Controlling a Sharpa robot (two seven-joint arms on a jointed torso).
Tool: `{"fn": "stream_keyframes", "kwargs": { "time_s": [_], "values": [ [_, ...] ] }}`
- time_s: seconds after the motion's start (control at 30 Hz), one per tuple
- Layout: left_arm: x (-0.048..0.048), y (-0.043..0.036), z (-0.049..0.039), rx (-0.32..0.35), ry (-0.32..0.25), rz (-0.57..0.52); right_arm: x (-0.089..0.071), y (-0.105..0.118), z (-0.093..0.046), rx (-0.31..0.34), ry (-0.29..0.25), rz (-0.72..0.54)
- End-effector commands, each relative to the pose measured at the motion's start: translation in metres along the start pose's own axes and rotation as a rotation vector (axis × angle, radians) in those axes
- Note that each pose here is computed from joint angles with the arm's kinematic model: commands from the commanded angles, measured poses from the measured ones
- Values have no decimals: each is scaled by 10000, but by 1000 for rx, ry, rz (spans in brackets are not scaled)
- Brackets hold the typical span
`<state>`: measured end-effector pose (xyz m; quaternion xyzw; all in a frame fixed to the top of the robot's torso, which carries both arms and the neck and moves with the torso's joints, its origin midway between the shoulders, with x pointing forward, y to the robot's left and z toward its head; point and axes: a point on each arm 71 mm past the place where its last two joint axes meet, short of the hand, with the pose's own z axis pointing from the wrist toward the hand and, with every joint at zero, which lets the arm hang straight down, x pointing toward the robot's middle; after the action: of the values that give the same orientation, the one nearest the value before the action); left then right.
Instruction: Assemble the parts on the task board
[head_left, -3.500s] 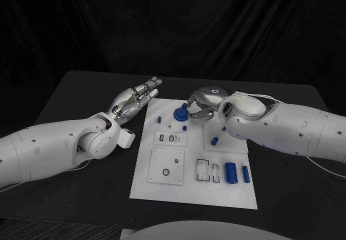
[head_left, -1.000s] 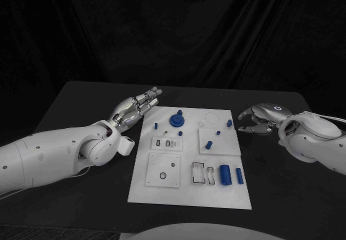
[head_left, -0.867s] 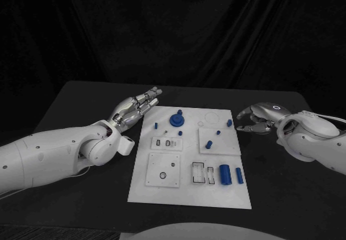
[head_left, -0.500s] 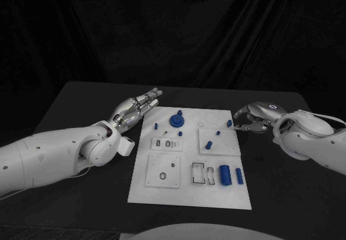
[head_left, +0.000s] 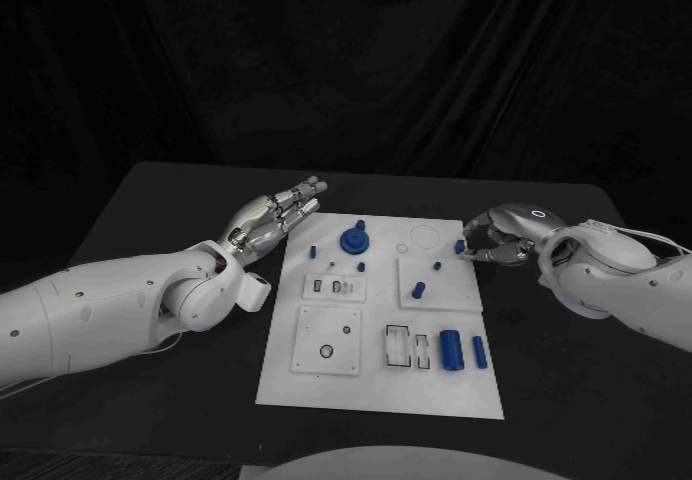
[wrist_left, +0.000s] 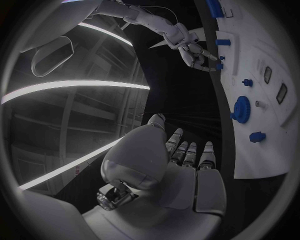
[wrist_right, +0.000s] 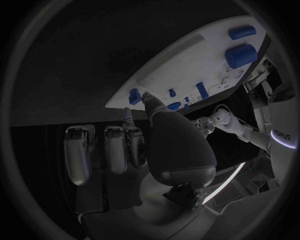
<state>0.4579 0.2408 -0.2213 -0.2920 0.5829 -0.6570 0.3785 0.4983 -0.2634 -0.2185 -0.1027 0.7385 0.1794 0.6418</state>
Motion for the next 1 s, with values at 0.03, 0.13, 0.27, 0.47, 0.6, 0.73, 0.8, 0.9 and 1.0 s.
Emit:
{"fn": "stream_keyframes", "kwargs": {
  "time_s": [0.03, 0.13, 0.27, 0.47, 0.6, 0.73, 0.8, 0.9, 1.0],
  "values": [
    [22, -2, 7, 7, 15, -11, 4, -5, 6, 0, -12, 2],
    [24, -1, 9, 8, 17, -12, 6, -4, 16, 1, -13, 1],
    [30, -3, 11, 11, 20, -14, 9, 2, 32, 0, -14, 0],
    [32, -2, 11, 12, 21, -16, 13, 18, 59, -4, -14, -2],
    [35, 0, 13, 11, 22, -16, 22, 26, 71, -6, -13, -3],
    [35, 3, 14, 8, 23, -17, 41, 31, 79, -7, -12, -2],
    [34, 3, 14, 8, 23, -17, 46, 33, 82, -8, -12, -2],
    [34, 5, 14, 7, 24, -17, 54, 38, 90, -11, -12, -2],
    [36, 6, 15, 6, 25, -18, 63, 45, 97, -13, -11, -2]
  ]
}}
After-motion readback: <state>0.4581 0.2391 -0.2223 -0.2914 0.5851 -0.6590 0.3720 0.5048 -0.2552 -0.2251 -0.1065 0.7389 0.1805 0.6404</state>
